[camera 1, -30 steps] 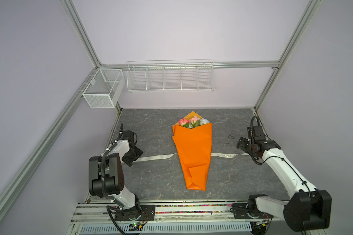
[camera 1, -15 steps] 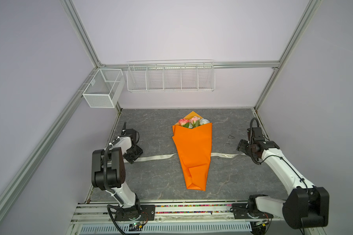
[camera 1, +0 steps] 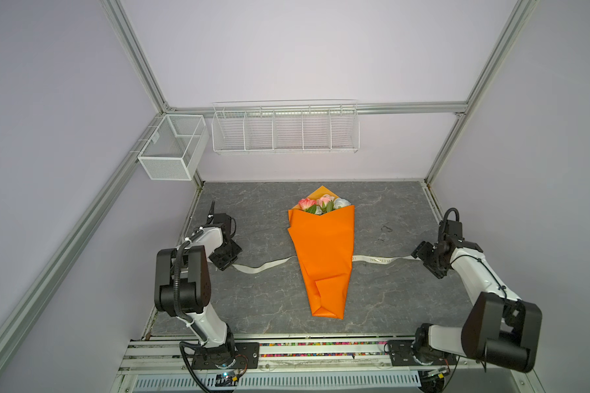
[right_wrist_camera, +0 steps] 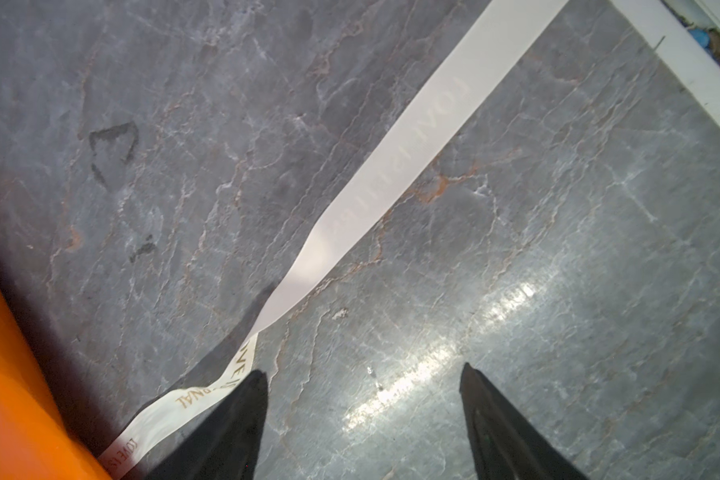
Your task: Tie the bouquet of fake flowers
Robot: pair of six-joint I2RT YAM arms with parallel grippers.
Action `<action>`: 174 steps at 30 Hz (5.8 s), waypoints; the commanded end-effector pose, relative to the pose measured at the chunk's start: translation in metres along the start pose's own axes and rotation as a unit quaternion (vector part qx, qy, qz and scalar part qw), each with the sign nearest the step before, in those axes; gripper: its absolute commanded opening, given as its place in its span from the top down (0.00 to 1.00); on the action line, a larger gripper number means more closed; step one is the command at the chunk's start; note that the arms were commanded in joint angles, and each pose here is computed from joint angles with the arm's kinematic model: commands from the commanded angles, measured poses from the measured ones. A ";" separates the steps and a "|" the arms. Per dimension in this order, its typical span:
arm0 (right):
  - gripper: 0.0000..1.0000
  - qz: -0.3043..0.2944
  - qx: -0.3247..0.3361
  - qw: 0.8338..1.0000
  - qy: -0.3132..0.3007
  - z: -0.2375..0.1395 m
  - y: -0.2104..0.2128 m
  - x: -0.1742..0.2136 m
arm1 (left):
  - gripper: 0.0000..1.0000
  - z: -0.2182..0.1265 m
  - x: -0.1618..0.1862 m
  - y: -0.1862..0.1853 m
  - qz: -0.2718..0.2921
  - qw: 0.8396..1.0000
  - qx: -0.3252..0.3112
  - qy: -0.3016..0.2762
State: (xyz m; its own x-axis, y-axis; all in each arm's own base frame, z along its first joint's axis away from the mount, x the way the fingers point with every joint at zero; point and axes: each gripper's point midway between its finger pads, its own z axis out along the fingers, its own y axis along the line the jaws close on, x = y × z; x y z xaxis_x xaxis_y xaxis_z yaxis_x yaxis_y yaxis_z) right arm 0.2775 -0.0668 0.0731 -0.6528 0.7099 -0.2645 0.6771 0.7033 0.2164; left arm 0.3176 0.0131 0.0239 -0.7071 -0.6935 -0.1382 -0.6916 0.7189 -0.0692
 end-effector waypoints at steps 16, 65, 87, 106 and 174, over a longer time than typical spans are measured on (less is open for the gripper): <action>0.19 -0.007 0.063 0.995 0.072 0.057 -0.011 -0.049 | 1.00 -0.087 0.019 -0.053 0.031 0.975 0.213 -0.046; 0.93 -0.576 -0.391 0.716 0.053 -0.169 0.414 0.283 | 1.00 -0.166 0.057 -0.063 0.091 0.921 0.347 -0.153; 0.35 -0.519 -0.409 0.742 -0.115 -0.172 0.303 0.199 | 1.00 -0.227 0.139 -0.156 0.352 0.842 0.390 -0.124; 0.27 -0.471 -0.455 0.752 -0.080 -0.094 0.278 0.150 | 1.00 -0.217 0.242 -0.250 0.608 0.705 0.365 0.008; 0.93 -0.441 -0.281 0.852 0.026 0.009 0.281 0.124 | 0.51 -0.062 0.251 -0.238 0.654 0.735 0.178 0.035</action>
State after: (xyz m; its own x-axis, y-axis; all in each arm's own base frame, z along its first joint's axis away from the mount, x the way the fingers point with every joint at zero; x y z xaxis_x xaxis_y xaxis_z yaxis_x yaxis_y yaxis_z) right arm 0.3882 0.2166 0.0942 -0.8352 -0.1261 -0.5353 -0.3541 0.8681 0.3479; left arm 0.3006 -0.3417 0.0799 -0.7552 0.5778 -0.3097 0.6453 0.7384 -0.1958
